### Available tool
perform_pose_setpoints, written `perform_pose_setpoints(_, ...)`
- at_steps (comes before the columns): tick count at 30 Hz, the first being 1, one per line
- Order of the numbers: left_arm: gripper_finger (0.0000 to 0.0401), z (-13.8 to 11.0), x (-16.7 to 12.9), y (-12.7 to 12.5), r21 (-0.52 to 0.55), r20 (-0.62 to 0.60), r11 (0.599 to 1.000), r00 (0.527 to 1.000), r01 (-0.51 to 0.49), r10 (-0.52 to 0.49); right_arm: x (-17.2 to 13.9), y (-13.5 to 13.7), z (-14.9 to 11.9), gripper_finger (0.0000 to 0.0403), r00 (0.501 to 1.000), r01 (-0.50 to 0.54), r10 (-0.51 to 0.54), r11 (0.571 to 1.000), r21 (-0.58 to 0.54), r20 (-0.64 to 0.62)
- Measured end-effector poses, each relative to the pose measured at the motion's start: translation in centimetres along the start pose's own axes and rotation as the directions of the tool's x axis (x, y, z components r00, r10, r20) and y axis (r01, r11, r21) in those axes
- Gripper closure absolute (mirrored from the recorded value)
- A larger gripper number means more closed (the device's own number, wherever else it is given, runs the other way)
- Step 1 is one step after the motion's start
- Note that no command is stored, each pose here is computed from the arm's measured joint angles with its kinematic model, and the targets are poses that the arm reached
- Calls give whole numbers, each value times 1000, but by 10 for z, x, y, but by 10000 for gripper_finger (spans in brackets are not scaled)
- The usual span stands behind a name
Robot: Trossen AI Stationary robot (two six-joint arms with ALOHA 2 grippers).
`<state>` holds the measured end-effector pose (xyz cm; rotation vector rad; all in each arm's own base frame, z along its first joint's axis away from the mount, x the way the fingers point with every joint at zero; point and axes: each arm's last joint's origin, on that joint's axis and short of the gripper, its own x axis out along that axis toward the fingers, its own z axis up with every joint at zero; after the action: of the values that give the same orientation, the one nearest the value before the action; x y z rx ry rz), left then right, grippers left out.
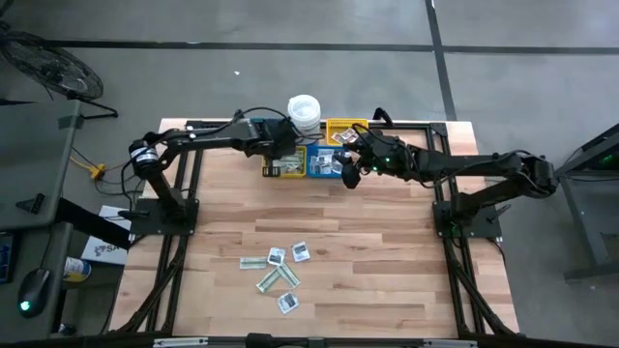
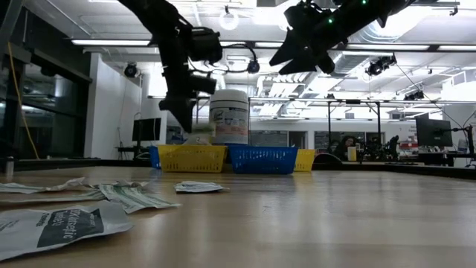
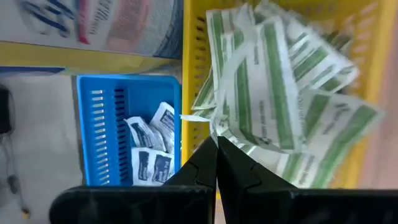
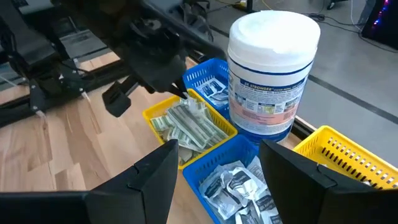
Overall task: Pick & Place First Aid Supplies
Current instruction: Put the green bandage pad into the left yellow bin
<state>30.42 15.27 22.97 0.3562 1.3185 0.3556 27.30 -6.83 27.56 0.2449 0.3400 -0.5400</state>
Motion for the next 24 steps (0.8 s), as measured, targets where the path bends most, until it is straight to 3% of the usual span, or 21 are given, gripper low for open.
perform_pose_setpoints(13,396,0,7,-2,58,-39,998,999,-11,14,1,-4,0,185,1000,14,-14,1000,-13,-12)
perform_pose_setpoints(24,321,-1,7,-2,76,-40,997,999,-10,13,1,-6,-2,185,999,13,-13,1000,-15,-31)
